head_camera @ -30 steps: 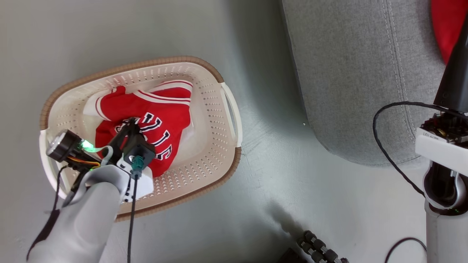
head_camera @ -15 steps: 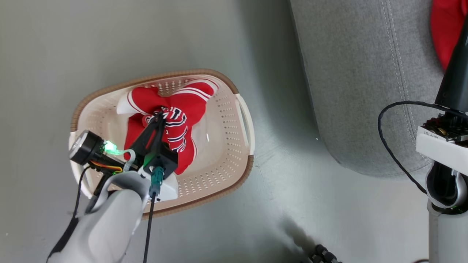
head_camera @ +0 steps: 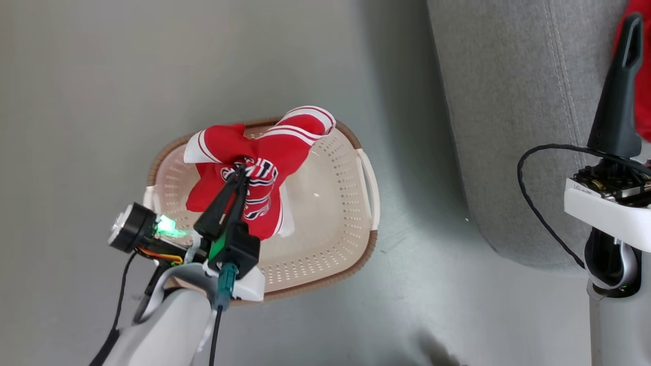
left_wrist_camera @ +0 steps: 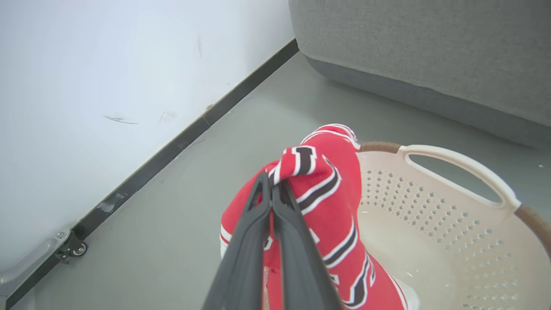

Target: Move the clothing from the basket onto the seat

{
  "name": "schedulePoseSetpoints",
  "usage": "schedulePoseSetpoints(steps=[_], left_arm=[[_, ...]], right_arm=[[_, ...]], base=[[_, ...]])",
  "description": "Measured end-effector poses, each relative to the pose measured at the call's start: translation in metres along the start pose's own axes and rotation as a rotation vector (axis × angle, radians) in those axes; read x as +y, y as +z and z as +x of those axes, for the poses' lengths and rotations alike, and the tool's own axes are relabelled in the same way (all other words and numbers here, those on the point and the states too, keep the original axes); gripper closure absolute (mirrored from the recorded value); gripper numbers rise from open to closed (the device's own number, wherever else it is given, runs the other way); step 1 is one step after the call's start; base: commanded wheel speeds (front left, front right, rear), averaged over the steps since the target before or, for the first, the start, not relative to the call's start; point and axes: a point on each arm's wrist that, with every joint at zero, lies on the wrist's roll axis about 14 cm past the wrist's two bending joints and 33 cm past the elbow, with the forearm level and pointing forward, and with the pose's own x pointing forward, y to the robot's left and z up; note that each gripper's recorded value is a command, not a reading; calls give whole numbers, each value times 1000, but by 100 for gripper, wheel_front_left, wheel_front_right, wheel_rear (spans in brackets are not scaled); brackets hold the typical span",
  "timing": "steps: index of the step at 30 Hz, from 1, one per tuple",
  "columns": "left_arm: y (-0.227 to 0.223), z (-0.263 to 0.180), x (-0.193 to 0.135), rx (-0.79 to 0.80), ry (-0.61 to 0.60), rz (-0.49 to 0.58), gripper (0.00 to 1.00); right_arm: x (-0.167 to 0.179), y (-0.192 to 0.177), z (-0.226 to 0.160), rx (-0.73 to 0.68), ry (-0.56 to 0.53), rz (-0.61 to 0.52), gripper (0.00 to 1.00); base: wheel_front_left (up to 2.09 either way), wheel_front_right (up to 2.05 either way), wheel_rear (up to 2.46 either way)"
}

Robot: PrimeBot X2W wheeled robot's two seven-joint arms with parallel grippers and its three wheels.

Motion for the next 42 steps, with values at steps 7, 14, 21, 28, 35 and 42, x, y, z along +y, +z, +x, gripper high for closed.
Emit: schedulePoseSetpoints(steps=[7,14,21,28,35,42], left_arm=[[25,-18,17,-49,67,-10,100],[54,-34,41,-114,145,-3,100],[84,-51,67,-177,240,-13,100],[105,-72,94,-217,341,-43,100],[132,-92,122,-280,434,-73,100],[143,-121,135,-300,499,-118,100]], right_arm=[[11,14,4,-38,27,7,0],[18,32,6,-83,42,9,0],[25,53,6,-128,58,-1,0],[32,72,1,-166,75,4,0],[36,84,-10,-177,87,13,0],[42,91,-28,-168,106,19,0]], base=[[0,0,0],[0,0,0],[0,0,0],[0,0,0],[0,0,0],[0,0,0]])
